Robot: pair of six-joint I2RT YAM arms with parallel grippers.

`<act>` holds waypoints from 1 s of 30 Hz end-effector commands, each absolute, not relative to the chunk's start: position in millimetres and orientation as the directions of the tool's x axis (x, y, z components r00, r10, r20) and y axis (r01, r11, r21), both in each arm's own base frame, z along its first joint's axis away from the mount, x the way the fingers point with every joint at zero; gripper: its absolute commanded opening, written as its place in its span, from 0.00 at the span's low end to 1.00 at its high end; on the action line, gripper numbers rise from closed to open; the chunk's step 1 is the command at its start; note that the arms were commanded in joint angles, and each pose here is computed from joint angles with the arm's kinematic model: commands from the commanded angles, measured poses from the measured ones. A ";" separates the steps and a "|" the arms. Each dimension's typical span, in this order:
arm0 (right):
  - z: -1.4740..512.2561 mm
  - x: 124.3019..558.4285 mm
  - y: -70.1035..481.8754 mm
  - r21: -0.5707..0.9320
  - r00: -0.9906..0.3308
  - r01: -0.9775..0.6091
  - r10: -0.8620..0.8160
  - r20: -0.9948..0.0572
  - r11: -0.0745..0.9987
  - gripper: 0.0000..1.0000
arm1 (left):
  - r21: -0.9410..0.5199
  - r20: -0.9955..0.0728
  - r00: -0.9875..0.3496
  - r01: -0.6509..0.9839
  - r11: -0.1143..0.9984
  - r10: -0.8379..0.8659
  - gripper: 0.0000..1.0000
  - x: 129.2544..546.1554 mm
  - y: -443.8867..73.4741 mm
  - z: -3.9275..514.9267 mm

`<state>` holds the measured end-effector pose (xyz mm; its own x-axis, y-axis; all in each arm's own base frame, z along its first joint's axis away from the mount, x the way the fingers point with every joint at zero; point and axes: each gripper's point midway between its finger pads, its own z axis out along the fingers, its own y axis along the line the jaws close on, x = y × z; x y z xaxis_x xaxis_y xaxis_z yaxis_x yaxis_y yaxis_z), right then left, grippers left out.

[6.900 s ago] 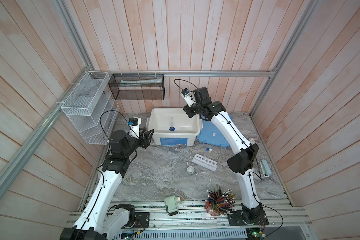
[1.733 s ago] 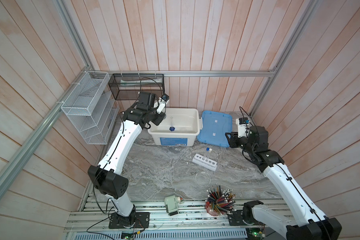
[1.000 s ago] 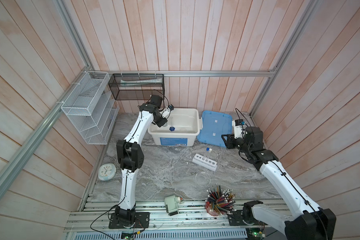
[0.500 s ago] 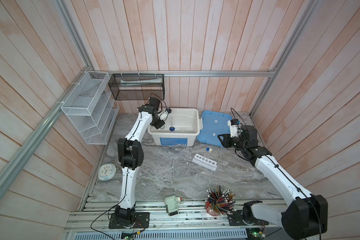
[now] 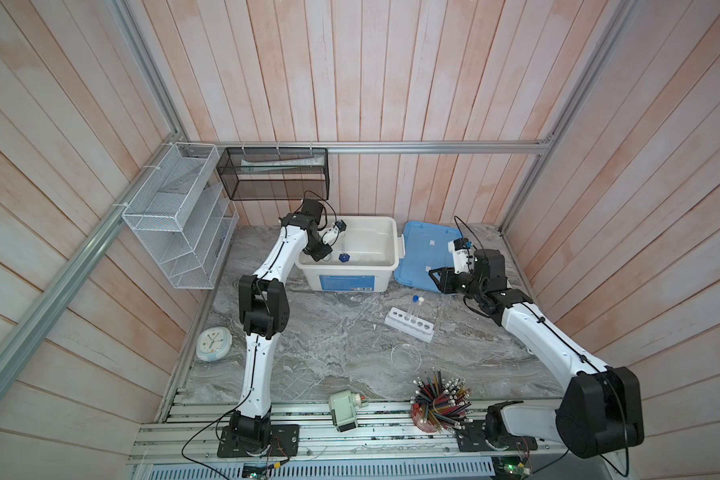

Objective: Organize the chemistry lab equipment
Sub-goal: 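Lower the crucible into the bin and open the left gripper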

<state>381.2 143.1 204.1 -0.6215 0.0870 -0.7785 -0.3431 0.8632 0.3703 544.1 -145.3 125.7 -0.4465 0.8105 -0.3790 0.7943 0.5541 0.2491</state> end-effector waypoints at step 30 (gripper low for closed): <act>190.3 381.2 145.7 0.399 -0.634 -0.361 0.092 -0.768 0.843 0.36 | 0.177 -0.331 -0.416 0.854 0.489 0.847 0.00 535.8 -175.4 62.0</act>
